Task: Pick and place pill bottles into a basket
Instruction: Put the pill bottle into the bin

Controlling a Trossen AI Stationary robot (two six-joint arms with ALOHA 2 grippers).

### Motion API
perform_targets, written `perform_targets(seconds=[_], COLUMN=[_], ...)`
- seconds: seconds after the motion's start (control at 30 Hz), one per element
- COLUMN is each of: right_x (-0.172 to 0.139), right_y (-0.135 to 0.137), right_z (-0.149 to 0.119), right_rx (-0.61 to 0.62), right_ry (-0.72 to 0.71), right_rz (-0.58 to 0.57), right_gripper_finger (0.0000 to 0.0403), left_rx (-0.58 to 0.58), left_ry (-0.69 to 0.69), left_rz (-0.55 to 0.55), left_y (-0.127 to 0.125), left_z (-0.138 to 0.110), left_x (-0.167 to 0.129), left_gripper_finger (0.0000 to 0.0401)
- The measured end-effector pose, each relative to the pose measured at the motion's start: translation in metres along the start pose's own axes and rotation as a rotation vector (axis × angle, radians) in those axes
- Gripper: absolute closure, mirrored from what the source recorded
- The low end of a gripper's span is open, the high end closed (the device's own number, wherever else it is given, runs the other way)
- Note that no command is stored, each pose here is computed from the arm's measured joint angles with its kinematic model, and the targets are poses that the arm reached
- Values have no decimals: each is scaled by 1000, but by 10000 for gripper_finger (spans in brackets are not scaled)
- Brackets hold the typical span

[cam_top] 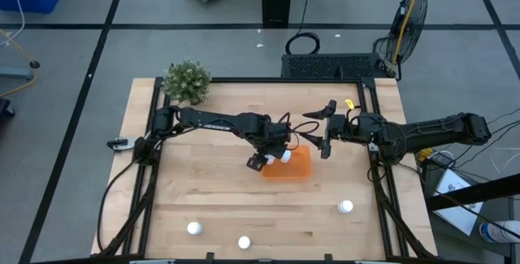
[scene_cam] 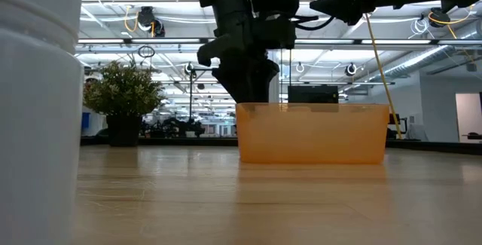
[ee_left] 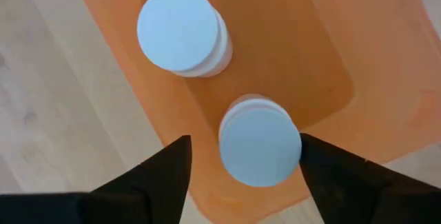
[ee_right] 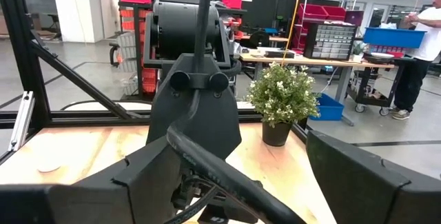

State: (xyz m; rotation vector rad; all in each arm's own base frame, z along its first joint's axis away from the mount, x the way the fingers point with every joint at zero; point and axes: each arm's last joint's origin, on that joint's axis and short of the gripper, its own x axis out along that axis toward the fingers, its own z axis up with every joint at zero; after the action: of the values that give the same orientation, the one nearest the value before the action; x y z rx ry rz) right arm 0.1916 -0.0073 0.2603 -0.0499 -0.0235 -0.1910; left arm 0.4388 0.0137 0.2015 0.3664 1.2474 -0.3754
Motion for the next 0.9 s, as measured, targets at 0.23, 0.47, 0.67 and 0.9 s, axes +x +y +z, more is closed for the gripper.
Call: perform_targets(seconds=[0.23,0.47,0.67,0.9], right_x=[0,-1,-11,-37], right_y=[0,-1,-2,3], right_z=[3,6,15,28], right_rx=[7,11,15,3], right_ry=[-23,-50,-96,-138], right_rz=[-6,-6,-5,59], right_gripper_finger=[103,103,103,103], left_rx=[-95,-162,-166,-162], left_ry=[-36,-250,-572,-758], left_rz=[54,135,97,203], left_y=[-3,-6,-16,-44], left_z=[3,-1,-22,-76], left_x=[-22,-103,-195,-233], left_gripper_finger=[130,129,128,128])
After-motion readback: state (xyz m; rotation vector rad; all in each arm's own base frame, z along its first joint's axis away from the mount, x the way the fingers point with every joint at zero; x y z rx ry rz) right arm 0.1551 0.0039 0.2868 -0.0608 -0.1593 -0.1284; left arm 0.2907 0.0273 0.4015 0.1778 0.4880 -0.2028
